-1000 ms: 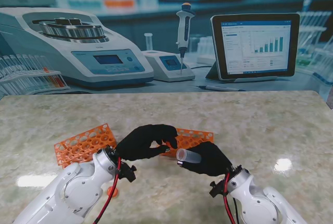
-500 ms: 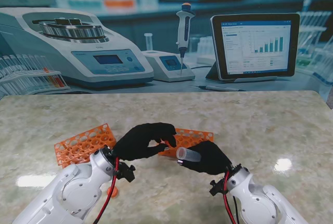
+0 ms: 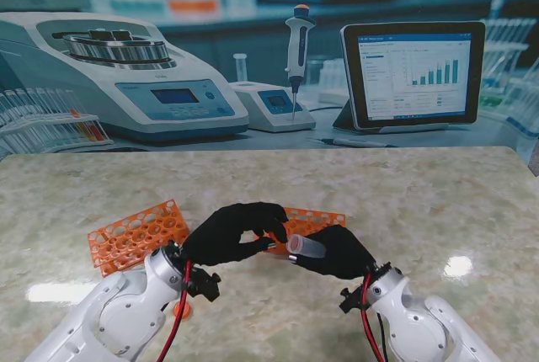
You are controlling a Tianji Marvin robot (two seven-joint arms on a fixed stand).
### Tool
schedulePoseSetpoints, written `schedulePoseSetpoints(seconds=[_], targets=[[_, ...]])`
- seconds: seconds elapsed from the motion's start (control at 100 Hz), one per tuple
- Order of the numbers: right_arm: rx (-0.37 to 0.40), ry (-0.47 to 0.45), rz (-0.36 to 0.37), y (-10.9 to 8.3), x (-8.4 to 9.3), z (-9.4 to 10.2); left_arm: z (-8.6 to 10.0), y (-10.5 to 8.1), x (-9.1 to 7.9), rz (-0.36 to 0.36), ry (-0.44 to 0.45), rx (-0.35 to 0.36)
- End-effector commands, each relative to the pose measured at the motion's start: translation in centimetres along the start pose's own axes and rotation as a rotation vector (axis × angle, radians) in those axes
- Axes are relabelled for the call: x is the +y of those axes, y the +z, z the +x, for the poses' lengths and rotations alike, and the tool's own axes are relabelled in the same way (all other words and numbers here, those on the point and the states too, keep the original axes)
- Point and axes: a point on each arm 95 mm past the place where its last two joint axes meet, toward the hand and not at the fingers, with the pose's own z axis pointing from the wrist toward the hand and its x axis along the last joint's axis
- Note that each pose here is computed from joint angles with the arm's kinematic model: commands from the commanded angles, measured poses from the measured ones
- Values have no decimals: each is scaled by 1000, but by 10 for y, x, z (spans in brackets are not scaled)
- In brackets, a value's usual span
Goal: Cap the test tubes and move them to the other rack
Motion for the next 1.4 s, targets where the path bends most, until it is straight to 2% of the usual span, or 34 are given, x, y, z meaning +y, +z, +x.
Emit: schedulePoseSetpoints(seconds=[0.0, 0.78, 1.39], targets=[[-13, 7, 4, -1, -3, -2, 4, -1, 1, 0, -9, 8], [-26, 7, 4, 1, -2, -7, 9, -3, 14, -40, -50, 27], [-18, 8, 0, 0, -2, -7, 2, 6, 22, -57, -67, 11]])
